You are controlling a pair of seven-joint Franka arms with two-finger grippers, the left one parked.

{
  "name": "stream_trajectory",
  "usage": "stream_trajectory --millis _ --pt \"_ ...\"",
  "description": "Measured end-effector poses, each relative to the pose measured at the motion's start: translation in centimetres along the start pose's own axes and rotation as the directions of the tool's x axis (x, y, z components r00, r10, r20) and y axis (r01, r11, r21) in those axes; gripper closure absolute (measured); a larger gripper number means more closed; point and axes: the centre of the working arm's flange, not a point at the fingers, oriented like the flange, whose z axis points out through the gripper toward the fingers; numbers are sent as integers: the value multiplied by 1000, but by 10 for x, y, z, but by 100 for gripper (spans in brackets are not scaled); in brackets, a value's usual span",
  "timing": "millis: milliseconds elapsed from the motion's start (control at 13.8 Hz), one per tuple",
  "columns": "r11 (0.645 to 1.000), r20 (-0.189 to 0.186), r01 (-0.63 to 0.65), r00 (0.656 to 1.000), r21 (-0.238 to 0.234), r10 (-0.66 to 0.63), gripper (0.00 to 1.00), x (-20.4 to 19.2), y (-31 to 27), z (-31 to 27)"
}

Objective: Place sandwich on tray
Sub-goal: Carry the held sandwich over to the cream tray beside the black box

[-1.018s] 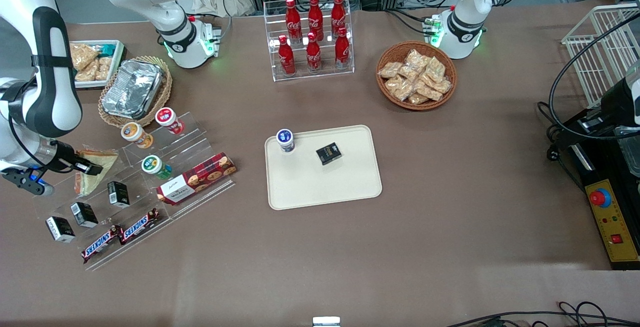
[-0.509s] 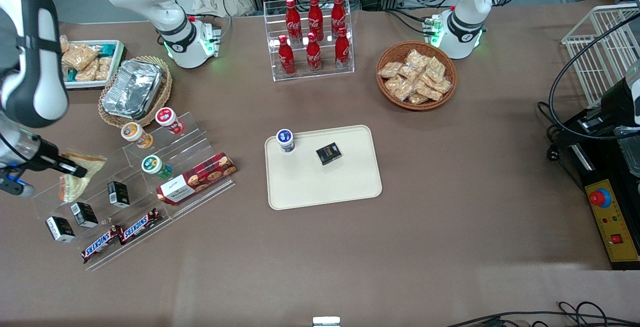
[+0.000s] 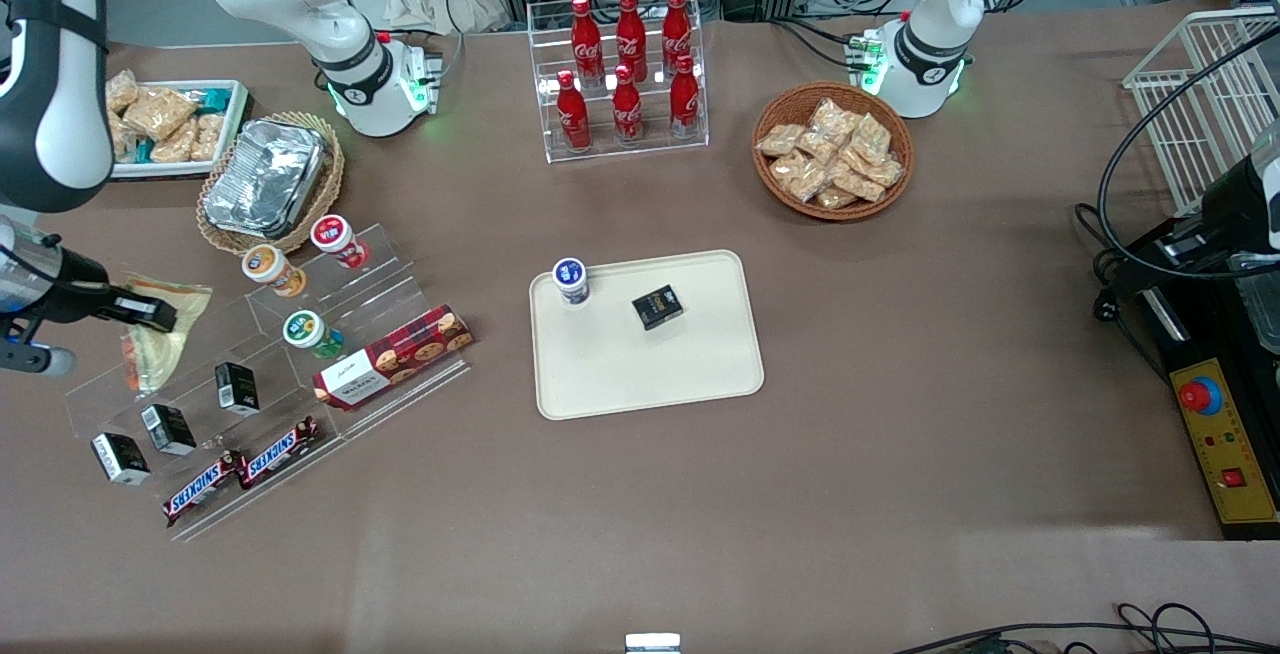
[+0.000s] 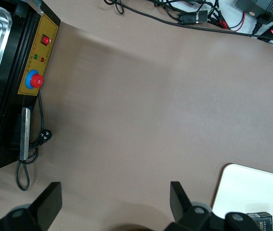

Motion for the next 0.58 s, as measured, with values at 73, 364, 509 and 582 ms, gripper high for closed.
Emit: stream_trajectory --millis 73,364,509,582 --pt "999 9 33 999 -2 -33 80 -2 -19 -7" --pt "984 2 179 984 -8 -179 80 -15 -103 -31" --pt "965 -4 260 966 -22 -260 80 -26 -146 -34" --pt "950 -4 309 951 -46 -310 80 -34 -171 -33"
